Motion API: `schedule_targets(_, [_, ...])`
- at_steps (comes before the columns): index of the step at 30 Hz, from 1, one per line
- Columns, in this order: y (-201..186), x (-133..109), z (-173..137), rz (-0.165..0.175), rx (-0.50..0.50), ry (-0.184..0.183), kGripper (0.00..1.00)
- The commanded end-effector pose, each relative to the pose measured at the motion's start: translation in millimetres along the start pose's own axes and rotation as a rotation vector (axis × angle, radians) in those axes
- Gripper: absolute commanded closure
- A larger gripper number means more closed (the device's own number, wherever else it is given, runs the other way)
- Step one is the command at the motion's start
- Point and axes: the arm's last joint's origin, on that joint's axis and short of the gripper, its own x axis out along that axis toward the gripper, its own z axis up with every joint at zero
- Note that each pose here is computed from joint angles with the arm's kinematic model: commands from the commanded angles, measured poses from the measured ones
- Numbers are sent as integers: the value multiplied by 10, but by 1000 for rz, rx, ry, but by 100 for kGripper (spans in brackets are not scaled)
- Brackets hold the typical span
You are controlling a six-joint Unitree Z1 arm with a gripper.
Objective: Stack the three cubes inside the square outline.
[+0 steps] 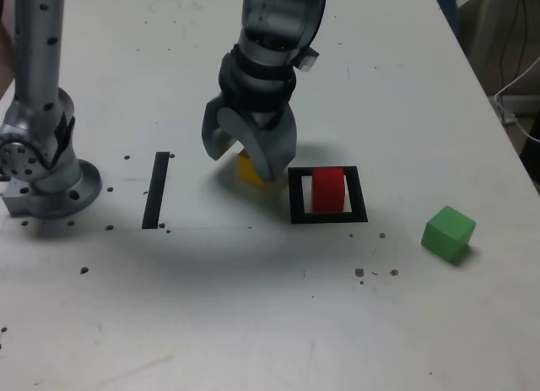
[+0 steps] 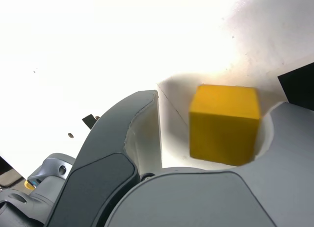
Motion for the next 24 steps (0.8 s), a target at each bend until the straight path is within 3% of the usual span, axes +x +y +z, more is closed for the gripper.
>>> schedule_targets(1, [4, 18, 8, -2, -2, 2, 58])
schedule_targets(10, [8, 21, 25, -1, -6, -18, 81])
schedule_targets(24, [2, -68, -16, -3, -8, -30, 88])
